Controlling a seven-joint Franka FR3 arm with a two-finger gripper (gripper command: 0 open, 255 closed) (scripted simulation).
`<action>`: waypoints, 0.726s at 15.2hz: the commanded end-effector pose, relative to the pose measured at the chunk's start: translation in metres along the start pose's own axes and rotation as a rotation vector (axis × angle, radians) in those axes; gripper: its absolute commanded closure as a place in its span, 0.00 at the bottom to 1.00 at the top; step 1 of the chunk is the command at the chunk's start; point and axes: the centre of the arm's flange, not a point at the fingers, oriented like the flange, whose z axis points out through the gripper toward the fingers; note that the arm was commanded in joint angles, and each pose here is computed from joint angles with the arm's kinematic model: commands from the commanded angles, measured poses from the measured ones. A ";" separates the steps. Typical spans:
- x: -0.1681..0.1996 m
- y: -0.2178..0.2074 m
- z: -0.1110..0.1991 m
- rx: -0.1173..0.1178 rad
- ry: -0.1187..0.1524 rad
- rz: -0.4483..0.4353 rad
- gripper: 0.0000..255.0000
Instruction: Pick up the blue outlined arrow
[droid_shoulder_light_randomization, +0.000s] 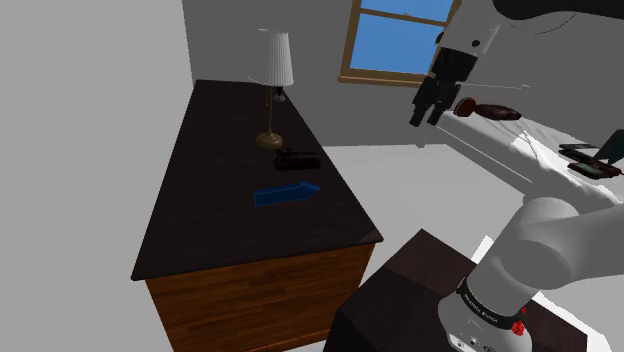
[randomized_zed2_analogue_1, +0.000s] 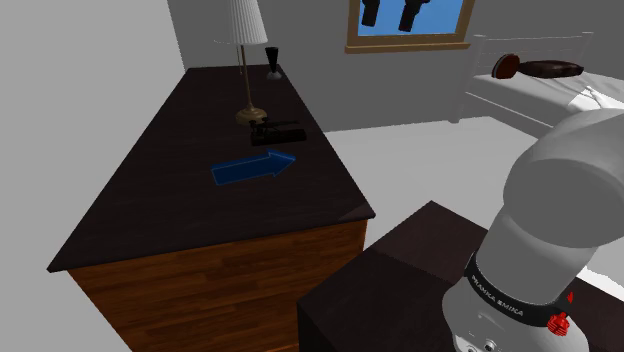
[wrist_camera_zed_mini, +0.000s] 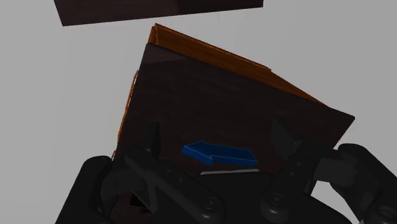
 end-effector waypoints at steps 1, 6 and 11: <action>0.000 0.000 0.000 0.000 0.000 0.000 0.00; 0.039 -0.005 0.052 -0.018 0.017 -0.064 0.00; 0.078 -0.011 0.102 -0.036 0.034 -0.127 0.00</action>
